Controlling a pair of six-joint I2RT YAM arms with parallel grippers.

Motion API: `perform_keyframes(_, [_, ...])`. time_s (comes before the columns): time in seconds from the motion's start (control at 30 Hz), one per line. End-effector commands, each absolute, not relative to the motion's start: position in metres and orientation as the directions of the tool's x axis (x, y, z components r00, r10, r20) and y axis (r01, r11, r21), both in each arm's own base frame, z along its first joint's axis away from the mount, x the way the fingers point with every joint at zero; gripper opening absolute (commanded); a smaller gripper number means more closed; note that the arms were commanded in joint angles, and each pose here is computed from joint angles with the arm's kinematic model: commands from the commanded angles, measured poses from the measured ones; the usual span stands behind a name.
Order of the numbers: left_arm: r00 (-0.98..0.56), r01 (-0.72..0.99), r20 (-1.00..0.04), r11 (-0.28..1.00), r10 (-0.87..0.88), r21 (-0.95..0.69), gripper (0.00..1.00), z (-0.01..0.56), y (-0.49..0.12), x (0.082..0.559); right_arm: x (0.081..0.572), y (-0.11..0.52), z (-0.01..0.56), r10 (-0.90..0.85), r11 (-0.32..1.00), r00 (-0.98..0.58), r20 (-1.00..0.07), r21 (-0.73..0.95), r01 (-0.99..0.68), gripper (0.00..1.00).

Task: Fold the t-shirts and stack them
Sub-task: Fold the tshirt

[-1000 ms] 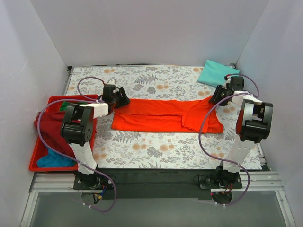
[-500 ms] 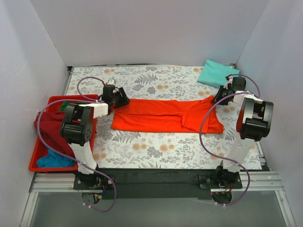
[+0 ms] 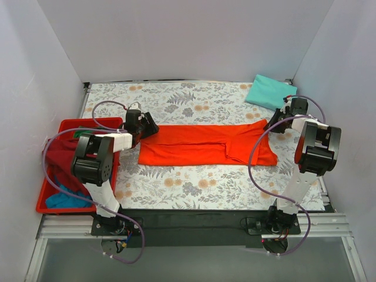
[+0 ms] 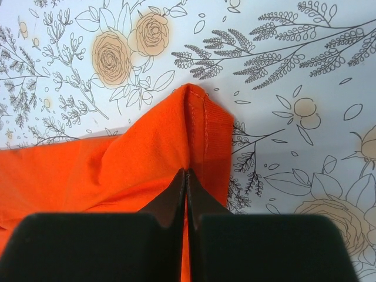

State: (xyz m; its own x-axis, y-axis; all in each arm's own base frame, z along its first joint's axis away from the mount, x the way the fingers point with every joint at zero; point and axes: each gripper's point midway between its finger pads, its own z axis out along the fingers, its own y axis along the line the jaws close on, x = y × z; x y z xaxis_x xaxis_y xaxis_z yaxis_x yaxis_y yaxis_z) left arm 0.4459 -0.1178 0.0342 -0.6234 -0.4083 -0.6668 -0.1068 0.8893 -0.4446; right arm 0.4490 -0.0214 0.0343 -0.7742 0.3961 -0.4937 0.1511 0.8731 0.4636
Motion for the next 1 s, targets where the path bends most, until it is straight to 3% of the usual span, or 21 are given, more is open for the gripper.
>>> perform_keyframes(0.0, [-0.642,-0.175,-0.643,0.896,-0.418,-0.408,0.55,0.026,-0.103,0.427,0.449,-0.025,0.034,0.411,0.871,-0.764,-0.497,0.46,0.17,0.01])
perform_keyframes(0.57, [-0.588,-0.195,-0.676,0.889,-0.443,-0.414,0.55,0.05,-0.095,0.408,0.44,-0.03,0.04,0.424,0.878,-0.752,-0.505,0.434,0.203,0.02])
perform_keyframes(0.6, [-0.589,-0.19,-0.677,0.89,-0.441,-0.414,0.55,0.051,-0.097,0.407,0.44,-0.029,0.041,0.423,0.876,-0.752,-0.505,0.439,0.199,0.07])
perform_keyframes(0.63, [-0.589,-0.182,-0.68,0.892,-0.436,-0.415,0.55,0.053,-0.099,0.406,0.44,-0.028,0.043,0.422,0.875,-0.752,-0.507,0.445,0.191,0.21])
perform_keyframes(0.73, [-0.584,-0.154,-0.694,0.897,-0.421,-0.415,0.55,0.061,-0.105,0.407,0.444,-0.024,0.054,0.417,0.872,-0.741,-0.526,0.463,0.162,0.36])
perform_keyframes(0.97, [-0.569,-0.125,-0.713,0.9,-0.409,-0.417,0.55,0.074,-0.11,0.417,0.466,-0.022,0.08,0.411,0.865,-0.705,-0.577,0.492,0.102,0.4])
